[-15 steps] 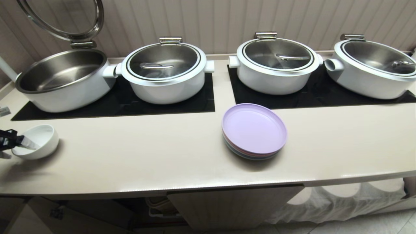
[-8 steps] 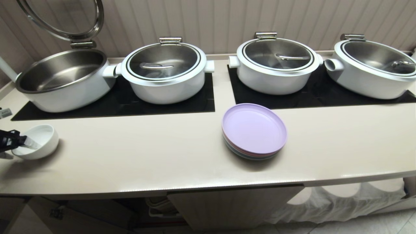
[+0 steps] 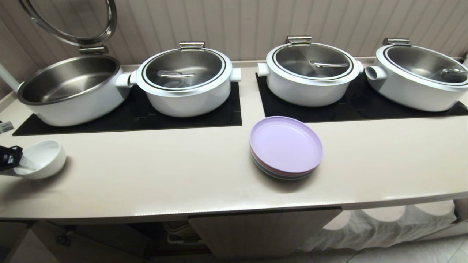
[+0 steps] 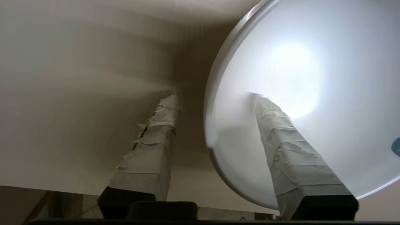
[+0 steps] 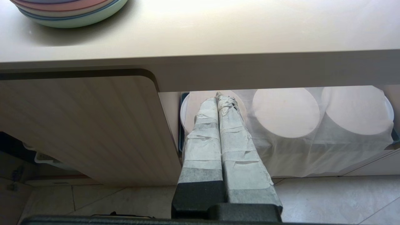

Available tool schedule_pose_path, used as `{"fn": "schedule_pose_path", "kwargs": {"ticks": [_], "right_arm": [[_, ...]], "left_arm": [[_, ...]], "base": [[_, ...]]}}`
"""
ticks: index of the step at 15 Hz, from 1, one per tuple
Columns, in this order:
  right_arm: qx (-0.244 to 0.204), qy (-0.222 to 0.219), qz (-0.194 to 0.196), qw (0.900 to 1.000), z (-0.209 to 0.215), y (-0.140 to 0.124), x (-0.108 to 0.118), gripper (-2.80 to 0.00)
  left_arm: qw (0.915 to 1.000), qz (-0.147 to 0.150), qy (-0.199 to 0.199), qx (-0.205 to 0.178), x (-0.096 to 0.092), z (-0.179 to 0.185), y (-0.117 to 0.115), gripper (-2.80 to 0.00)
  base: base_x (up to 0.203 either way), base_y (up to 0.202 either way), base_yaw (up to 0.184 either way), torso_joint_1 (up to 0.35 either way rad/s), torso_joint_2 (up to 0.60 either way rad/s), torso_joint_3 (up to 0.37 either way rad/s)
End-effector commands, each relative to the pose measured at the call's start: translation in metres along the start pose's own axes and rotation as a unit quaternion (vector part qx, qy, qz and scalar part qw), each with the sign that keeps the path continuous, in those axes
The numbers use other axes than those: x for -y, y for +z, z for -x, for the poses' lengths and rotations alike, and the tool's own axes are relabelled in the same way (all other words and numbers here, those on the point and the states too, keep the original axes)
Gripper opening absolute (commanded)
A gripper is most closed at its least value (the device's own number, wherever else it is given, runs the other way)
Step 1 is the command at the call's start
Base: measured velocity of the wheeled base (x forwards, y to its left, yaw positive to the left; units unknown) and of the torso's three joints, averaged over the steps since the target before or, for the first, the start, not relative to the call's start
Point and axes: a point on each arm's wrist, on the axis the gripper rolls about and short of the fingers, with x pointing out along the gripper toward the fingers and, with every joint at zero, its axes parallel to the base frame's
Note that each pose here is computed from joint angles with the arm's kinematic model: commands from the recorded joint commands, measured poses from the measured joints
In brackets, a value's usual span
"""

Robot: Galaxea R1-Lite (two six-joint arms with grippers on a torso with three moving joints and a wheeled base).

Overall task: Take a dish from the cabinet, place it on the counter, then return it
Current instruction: Pick up the bowl from the table

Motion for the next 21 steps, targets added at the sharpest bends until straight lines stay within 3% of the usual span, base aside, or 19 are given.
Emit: {"fn": "schedule_pose_path", "kwargs": {"ticks": [1, 9, 15, 21], "right_arm": [[0.0, 0.0, 0.0, 1.0, 0.0, 0.0, 0.0, -2.8], [0.0, 0.0, 0.0, 1.0, 0.0, 0.0, 0.0, -2.8], [0.0, 0.001, 0.0, 1.0, 0.0, 0.0, 0.0, -2.8], [0.0, 0.0, 0.0, 1.0, 0.0, 0.0, 0.0, -2.8]], "left_arm": [[1.0, -0.001, -0.003, -0.002, 0.001, 0.0, 0.0, -2.8], [1.0, 0.0, -0.005, 0.003, 0.004, 0.006, 0.0, -2.8], [0.9998, 0.02, -0.006, 0.002, 0.009, 0.014, -0.002, -2.8], [0.9994, 0.015, -0.025, -0.019, 0.03, 0.019, -0.014, -2.8]], "base": [[0.0, 0.0, 0.0, 0.0, 0.0, 0.0], [0.0, 0.0, 0.0, 0.0, 0.0, 0.0], [0.0, 0.0, 0.0, 0.0, 0.0, 0.0], [0.0, 0.0, 0.0, 0.0, 0.0, 0.0]]}}
